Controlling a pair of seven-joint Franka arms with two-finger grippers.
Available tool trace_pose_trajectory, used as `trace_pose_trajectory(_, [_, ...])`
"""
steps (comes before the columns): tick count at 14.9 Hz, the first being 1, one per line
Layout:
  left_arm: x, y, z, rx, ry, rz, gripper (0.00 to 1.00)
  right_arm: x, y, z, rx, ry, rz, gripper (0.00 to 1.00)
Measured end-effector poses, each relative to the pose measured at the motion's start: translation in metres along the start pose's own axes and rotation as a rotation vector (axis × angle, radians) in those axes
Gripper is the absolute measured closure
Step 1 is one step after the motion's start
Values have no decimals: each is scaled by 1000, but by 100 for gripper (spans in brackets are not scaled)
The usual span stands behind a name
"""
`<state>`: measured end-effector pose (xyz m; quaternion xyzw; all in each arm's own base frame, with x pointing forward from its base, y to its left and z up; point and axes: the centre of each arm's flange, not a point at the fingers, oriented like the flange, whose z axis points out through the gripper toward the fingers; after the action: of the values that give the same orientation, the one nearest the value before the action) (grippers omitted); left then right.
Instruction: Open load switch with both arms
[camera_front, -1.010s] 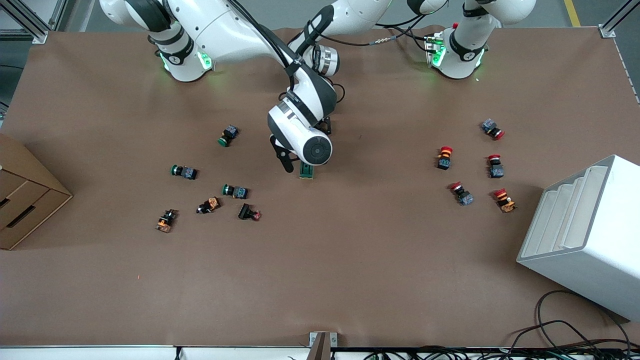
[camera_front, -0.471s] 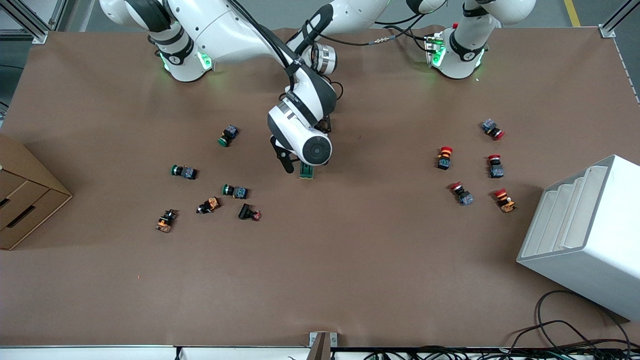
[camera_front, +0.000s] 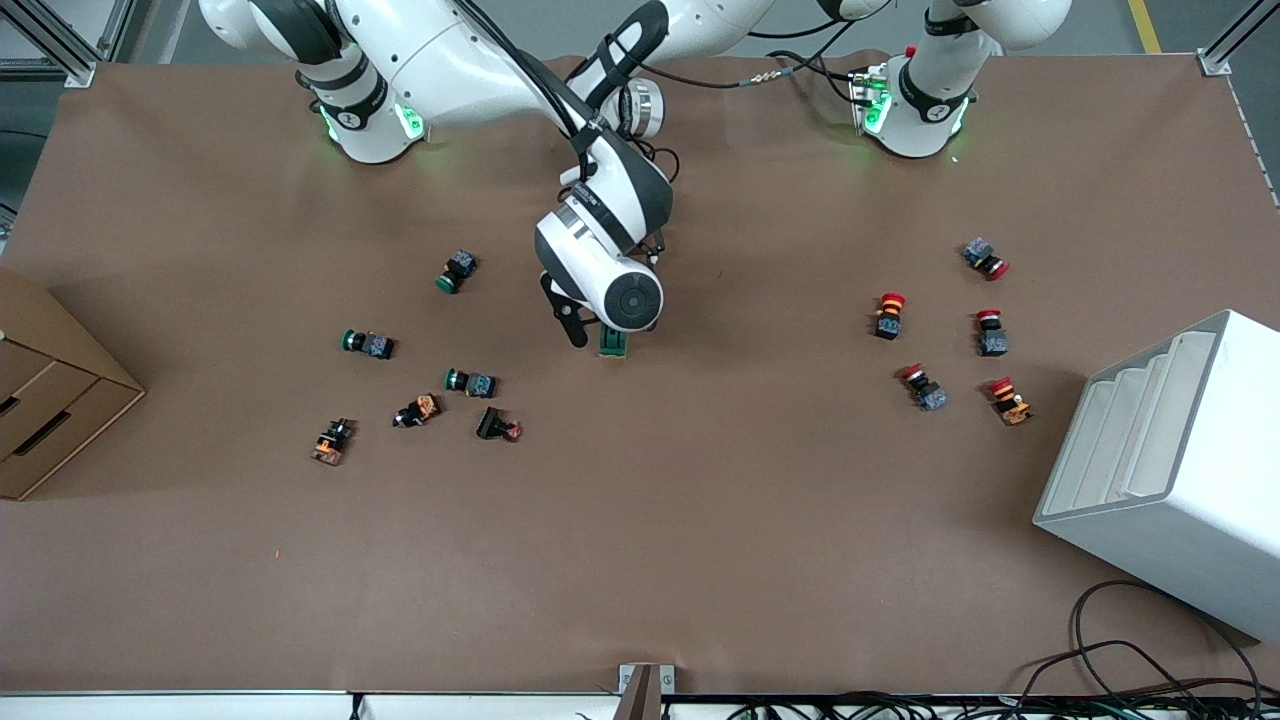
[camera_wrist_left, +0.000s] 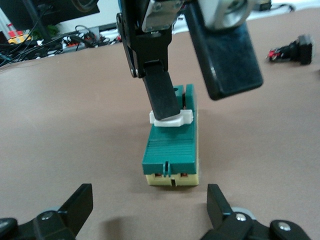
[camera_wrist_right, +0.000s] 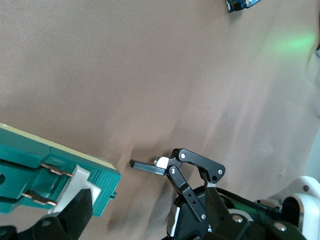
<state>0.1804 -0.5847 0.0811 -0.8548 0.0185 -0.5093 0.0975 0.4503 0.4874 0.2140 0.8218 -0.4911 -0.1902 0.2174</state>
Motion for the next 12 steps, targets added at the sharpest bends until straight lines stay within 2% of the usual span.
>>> trace_pose_trajectory(6, [2,1,0,7,-9,3,0,9,-3,-6,13,-3,-29,0])
trace_pose_trajectory(8, [2,1,0,7,-9,3,0,30,-7,-24,45,-6,-73,0])
trace_pose_trajectory(12, [2,2,-1,8,-11,1,0,96,-9,-89,151,-41,-171,0])
